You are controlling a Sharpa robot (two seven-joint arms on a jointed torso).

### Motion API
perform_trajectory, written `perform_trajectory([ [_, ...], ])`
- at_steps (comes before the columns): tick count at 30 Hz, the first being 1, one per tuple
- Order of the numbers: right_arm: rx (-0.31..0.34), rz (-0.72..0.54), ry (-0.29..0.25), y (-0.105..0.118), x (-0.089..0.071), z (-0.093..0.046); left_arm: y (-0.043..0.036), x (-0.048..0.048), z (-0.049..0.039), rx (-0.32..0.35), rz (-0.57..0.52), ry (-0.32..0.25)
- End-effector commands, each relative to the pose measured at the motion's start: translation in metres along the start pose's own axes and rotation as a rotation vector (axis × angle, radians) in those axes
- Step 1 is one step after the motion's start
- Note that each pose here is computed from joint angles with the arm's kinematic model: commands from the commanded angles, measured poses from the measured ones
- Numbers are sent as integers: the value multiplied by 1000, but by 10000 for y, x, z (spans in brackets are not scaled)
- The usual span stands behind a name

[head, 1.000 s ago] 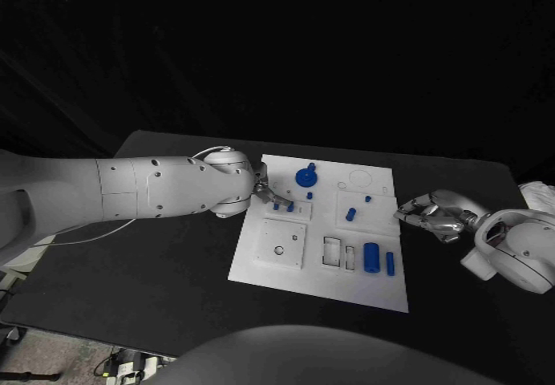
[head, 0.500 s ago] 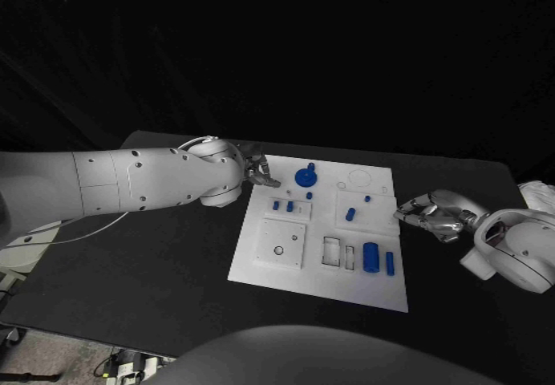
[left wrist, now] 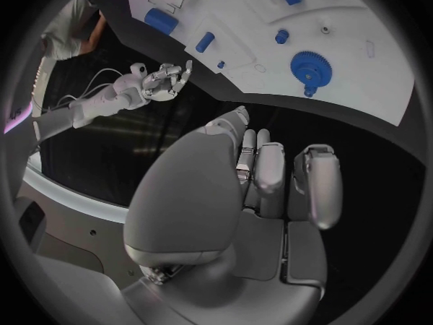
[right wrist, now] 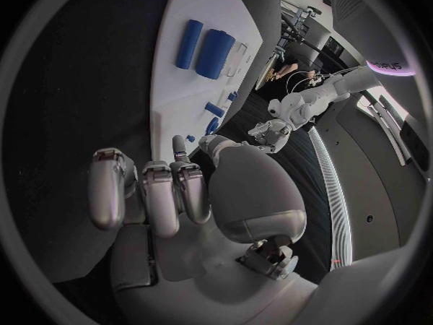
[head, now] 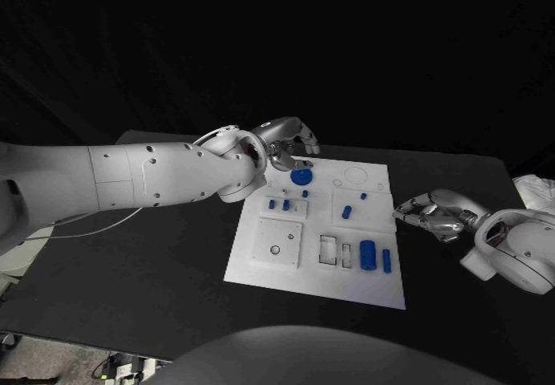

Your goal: Assemble the parts on the task board

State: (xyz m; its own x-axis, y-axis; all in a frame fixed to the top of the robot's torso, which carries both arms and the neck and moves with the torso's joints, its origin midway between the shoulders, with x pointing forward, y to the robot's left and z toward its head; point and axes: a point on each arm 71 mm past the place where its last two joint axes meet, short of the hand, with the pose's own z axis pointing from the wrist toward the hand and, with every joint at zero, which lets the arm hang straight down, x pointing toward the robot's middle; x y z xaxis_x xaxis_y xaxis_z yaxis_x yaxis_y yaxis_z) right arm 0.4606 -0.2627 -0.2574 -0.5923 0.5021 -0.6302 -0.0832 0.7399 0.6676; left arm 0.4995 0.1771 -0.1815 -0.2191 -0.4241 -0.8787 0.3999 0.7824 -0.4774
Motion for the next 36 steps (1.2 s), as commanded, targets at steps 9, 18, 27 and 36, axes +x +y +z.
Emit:
perform_trajectory([
  [9, -74, 7, -37, 95, 11, -89, -192, 287, 180, 107, 432, 129],
  [18, -80, 7, -42, 109, -2, -121, -120, 330, 220, 43, 504, 200],
  [27, -80, 6, -41, 109, -8, -104, -96, 350, 205, 50, 529, 211],
  [36, -76, 5, -36, 108, -5, -84, -103, 349, 202, 71, 518, 196],
])
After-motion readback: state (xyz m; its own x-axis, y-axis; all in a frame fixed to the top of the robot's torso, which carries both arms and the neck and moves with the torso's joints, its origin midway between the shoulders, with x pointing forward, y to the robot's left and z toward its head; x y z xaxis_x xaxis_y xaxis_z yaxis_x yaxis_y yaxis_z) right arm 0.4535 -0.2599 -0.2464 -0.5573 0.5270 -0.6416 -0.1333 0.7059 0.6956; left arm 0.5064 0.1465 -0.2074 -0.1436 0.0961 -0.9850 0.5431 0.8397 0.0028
